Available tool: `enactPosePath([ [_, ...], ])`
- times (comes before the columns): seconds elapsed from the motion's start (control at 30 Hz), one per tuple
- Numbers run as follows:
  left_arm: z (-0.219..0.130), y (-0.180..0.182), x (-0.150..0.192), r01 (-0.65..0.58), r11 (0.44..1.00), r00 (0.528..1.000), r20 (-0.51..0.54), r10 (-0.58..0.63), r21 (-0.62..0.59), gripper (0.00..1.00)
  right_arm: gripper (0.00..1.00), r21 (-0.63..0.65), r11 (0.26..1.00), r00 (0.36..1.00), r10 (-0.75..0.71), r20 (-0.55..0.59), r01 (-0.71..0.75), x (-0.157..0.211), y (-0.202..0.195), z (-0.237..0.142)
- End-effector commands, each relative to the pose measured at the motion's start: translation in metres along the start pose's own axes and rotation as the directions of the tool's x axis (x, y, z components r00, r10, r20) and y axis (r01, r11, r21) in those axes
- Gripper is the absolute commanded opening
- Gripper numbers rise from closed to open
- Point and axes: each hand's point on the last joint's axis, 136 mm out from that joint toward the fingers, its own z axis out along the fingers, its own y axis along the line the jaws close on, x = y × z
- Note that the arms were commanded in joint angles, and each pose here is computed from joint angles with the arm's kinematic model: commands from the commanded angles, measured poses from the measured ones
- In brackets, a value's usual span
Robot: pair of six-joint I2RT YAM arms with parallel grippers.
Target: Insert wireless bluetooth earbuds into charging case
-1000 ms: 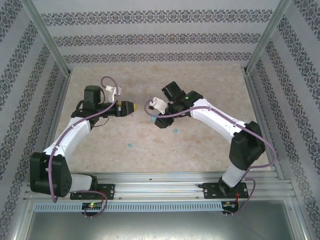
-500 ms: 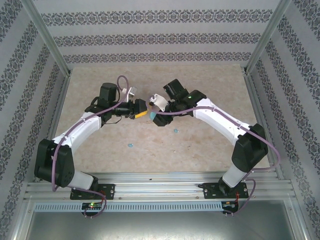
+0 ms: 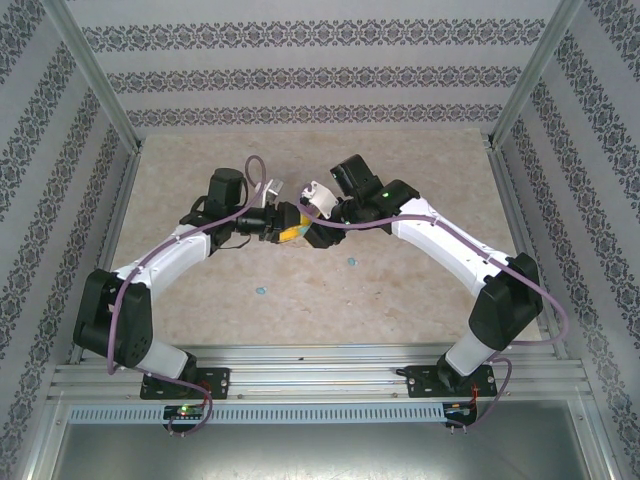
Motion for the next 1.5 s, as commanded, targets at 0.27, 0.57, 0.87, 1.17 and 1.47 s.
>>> enactPosePath([
  [0.27,0.006,-0.016,-0.013,-0.019,0.996,0.999,0.028,0.017,0.087,0.22,0.56,-0.029,0.996,0.994,0.084,0.071,-0.082,-0.010,0.000,-0.024],
  [0.57,-0.009,-0.047,-0.073,-0.053,0.967,0.956,0.294,-0.024,0.249,0.15,0.67,-0.209,0.831,0.776,0.557,0.297,-0.516,-0.034,-0.038,-0.082],
  [0.87,-0.018,-0.079,-0.094,-0.117,0.955,0.934,0.356,0.014,0.271,0.14,0.68,-0.417,0.621,0.502,0.783,0.368,-0.663,-0.061,-0.051,-0.103],
  [1.17,-0.022,-0.095,-0.091,-0.133,0.946,0.928,0.371,0.015,0.296,0.15,0.64,-0.562,0.531,0.403,0.847,0.346,-0.634,-0.096,-0.059,-0.104],
  [1.47,-0.026,-0.102,-0.093,-0.141,0.937,0.922,0.388,0.006,0.321,0.14,0.55,-0.593,0.488,0.413,0.870,0.271,-0.640,-0.100,-0.048,-0.080],
])
